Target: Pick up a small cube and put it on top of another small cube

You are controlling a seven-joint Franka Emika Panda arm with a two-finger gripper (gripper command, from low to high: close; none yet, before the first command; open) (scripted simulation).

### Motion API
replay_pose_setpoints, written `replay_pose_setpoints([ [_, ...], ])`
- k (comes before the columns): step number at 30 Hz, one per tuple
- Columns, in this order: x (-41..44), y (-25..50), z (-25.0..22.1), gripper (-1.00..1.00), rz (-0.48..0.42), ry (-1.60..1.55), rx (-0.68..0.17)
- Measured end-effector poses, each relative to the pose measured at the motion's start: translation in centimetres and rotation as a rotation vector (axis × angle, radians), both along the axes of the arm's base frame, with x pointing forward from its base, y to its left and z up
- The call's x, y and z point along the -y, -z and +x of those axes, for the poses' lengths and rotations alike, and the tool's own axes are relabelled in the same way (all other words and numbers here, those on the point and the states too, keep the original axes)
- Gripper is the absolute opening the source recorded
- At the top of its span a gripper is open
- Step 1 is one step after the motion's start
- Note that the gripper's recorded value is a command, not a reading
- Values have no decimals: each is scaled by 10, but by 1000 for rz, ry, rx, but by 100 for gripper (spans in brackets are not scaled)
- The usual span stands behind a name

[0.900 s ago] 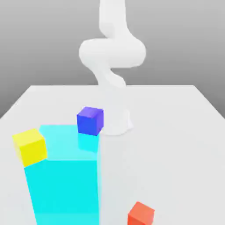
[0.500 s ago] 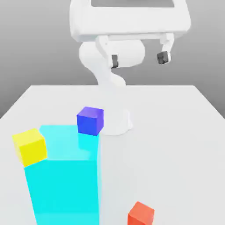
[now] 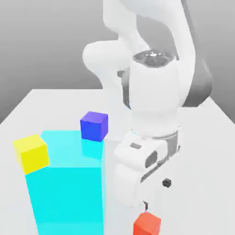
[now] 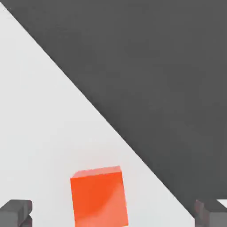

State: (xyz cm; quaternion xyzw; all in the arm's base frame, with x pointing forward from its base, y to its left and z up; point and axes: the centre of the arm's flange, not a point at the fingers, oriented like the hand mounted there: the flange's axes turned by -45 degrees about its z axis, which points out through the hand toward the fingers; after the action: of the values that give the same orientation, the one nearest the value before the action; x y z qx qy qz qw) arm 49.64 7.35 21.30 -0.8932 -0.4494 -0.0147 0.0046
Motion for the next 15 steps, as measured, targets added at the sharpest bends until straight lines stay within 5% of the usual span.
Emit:
replay_pose_setpoints([
  [5,0,70,-3,0,-22,-36,-20],
  [6,0,79,-4,-100,-22,-36,-21],
  [15,0,58,-3,-100,-23,-38,-22],
])
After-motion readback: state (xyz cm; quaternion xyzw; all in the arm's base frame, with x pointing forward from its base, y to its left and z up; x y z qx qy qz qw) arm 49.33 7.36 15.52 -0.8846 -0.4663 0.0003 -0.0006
